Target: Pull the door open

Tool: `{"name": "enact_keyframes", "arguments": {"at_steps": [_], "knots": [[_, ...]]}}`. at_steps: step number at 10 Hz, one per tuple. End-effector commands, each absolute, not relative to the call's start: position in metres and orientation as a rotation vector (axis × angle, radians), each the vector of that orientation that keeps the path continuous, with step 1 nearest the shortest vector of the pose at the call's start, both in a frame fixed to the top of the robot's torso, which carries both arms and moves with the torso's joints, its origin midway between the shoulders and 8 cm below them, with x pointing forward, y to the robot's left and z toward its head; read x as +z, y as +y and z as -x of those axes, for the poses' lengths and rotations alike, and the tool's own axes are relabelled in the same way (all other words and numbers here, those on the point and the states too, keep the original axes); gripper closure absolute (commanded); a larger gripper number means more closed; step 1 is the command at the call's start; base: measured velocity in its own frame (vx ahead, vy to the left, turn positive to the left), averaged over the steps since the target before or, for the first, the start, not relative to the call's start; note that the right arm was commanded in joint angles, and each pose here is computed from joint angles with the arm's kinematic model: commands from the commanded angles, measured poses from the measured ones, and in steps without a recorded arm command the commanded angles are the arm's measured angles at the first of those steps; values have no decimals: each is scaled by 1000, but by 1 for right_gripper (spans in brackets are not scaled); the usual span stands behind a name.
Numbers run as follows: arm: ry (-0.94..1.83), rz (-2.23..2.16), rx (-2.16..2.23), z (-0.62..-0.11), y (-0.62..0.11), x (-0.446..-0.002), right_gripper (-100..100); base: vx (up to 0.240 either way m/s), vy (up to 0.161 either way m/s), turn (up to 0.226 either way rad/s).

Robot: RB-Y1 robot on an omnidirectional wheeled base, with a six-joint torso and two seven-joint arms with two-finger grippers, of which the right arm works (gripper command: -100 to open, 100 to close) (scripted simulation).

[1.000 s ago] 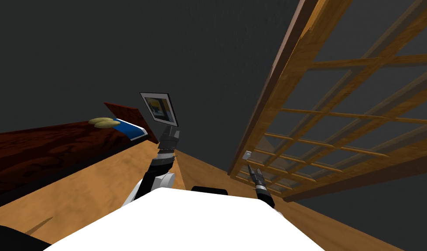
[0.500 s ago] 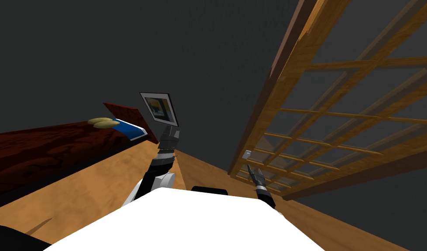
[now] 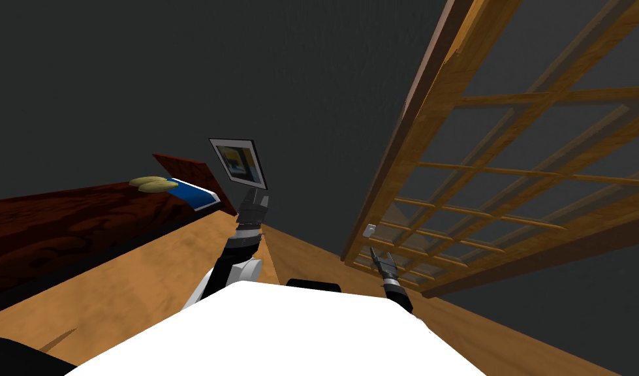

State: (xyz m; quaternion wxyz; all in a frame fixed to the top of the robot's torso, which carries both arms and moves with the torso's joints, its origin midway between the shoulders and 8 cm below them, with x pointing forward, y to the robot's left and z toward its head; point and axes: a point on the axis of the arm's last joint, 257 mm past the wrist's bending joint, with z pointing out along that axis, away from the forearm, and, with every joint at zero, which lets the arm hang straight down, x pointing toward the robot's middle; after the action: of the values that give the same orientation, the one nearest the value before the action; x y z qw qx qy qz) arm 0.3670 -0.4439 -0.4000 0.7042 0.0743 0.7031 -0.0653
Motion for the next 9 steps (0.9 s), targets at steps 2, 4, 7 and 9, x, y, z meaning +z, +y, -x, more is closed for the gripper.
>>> {"name": "enact_keyframes", "arguments": {"at_steps": [2,4,7,9], "knots": [[1564,-166,-152,-368,-444,-400,-100,53,-6,11],[1563,-169,-156,-370,-444,-400,-100,179,-61,33],[1562,-176,-163,-372,-445,-400,-100,206,-55,30],[1562,-180,-167,-374,-445,-400,-100,183,-58,27]]}}
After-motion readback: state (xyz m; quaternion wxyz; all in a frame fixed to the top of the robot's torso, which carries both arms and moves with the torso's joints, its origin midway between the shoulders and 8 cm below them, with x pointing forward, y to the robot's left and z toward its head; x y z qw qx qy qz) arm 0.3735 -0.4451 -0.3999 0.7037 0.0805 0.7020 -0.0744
